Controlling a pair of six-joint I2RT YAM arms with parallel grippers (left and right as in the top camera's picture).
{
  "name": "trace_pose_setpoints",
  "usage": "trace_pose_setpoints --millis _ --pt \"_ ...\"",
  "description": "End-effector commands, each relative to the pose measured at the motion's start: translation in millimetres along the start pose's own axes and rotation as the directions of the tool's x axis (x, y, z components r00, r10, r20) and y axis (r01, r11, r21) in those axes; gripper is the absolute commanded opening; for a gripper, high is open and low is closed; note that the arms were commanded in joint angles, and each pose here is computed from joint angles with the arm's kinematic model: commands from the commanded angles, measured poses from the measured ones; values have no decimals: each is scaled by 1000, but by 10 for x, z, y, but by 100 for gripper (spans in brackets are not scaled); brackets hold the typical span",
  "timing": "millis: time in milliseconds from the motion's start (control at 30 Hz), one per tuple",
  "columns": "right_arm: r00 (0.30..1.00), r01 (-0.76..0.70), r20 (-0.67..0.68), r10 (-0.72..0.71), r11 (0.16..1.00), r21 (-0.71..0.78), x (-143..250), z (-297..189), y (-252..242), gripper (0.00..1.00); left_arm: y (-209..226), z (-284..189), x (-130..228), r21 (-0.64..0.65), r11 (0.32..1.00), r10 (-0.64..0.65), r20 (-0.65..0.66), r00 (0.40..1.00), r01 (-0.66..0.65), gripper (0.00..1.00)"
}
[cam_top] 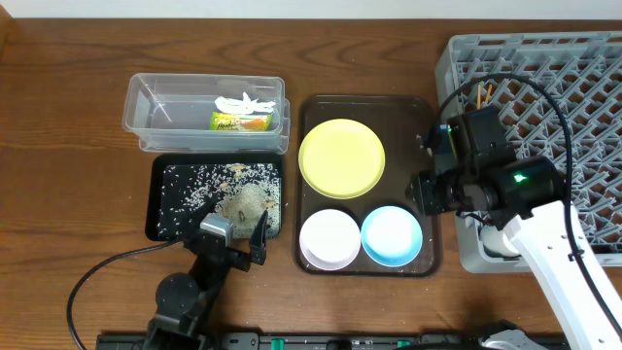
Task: Sort waste into correct bins and load items into the dishwasher rack
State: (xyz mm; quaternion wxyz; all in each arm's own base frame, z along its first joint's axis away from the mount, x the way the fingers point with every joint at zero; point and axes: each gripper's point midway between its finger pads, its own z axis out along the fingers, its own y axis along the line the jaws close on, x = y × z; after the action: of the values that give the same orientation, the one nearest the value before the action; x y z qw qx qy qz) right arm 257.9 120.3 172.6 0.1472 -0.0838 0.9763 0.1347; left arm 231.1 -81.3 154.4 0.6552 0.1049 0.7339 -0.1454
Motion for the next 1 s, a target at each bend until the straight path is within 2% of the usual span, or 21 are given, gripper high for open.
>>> trace_pose_setpoints --millis 0,100,267,433,567,667,767,833,900,967 --pt "998 -31 -57 32 999 18 163 116 -33 47 -12 8 151 10 1000 3 -45 999 -3 98" --pt "990 -74 -117 78 997 37 358 260 -100 45 -12 8 151 10 1000 3 -45 999 -3 97" --pt "972 -132 -188 142 989 63 695 595 -210 36 -12 8 151 10 1000 3 -45 999 -3 97" --pt "964 -201 -155 219 972 124 849 945 -391 33 -12 8 151 10 1000 3 -45 999 -3 97" --pt "972 -197 -87 219 959 203 814 1032 -577 32 -12 8 151 10 1000 3 -45 999 -3 97" --pt "972 -212 -66 228 959 189 759 1041 -555 20 -12 8 151 10 1000 3 -45 999 -2 97" --pt "971 -213 -65 228 959 185 754 1042 -549 12 -12 8 151 10 1000 3 -45 999 -3 98" --pt "970 -218 -68 233 959 179 761 1044 -537 13 -12 8 151 10 1000 3 -45 999 -3 98" --pt "967 -223 -90 238 962 155 801 1052 -490 23 -12 8 151 10 1000 3 -45 999 -3 97" --pt "963 -229 -117 244 965 130 878 1087 -450 23 -12 8 151 10 1000 3 -45 999 -3 97"
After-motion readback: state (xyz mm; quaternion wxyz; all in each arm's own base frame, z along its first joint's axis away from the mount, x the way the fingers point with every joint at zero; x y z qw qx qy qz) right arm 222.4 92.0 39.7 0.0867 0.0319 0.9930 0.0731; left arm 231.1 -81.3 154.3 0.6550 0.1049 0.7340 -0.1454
